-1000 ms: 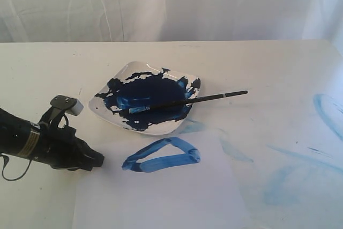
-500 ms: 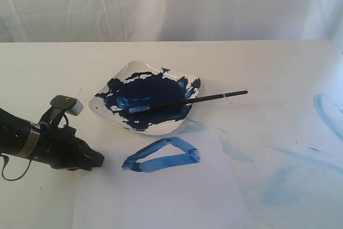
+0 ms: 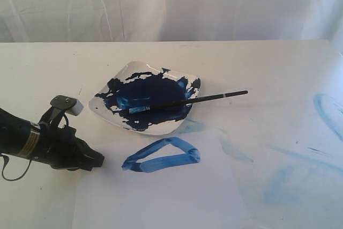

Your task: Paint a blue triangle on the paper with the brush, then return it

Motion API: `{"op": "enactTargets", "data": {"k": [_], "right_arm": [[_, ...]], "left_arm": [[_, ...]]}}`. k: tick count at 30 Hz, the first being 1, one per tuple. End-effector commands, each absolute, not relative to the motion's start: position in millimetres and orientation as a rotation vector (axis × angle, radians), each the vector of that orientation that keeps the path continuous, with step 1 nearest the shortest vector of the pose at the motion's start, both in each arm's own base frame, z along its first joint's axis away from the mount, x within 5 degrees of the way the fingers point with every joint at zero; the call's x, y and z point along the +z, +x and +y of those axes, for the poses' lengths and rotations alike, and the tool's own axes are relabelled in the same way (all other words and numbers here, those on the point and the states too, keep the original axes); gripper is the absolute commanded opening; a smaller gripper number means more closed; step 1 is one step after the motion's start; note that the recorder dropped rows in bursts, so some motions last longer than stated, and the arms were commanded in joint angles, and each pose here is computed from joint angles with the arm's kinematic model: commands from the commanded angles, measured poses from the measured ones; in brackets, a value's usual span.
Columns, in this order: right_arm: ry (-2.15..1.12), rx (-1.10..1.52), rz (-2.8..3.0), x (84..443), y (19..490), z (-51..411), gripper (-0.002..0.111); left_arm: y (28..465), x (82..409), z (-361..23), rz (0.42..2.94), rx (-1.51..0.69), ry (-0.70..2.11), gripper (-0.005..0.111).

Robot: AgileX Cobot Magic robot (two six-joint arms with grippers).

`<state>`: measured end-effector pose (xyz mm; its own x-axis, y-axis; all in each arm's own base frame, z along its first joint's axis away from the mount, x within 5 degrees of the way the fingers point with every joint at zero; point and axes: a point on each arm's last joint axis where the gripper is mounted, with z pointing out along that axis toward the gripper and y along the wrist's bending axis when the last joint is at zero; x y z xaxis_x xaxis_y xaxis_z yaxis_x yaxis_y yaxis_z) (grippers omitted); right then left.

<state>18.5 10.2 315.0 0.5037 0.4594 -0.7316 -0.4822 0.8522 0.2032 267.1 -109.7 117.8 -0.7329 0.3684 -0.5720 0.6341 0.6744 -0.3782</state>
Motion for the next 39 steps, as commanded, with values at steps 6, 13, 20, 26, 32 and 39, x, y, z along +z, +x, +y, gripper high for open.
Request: {"op": "enactTargets", "data": {"k": [6,13,20,26,32,39], "right_arm": [[-0.112,0.219,1.736,209,50,9,0.000],[-0.093,0.229,1.827,183,53,10,0.000],[-0.170,0.134,1.813,183,53,8,0.000],[-0.276,0.045,1.797,183,53,7,0.000],[-0.201,0.136,1.793,184,53,10,0.000],[-0.029,0.232,1.789,186,54,9,0.000]], "left_arm": [[265,115,-109,2.446,-0.772,0.802,0.000],[265,115,-109,2.446,-0.772,0.802,0.000],[265,115,-109,2.446,-0.772,0.802,0.000],[265,115,-109,2.446,-0.772,0.802,0.000],[265,115,-109,2.446,-0.772,0.802,0.000],[265,115,-109,2.446,-0.772,0.802,0.000]]}}
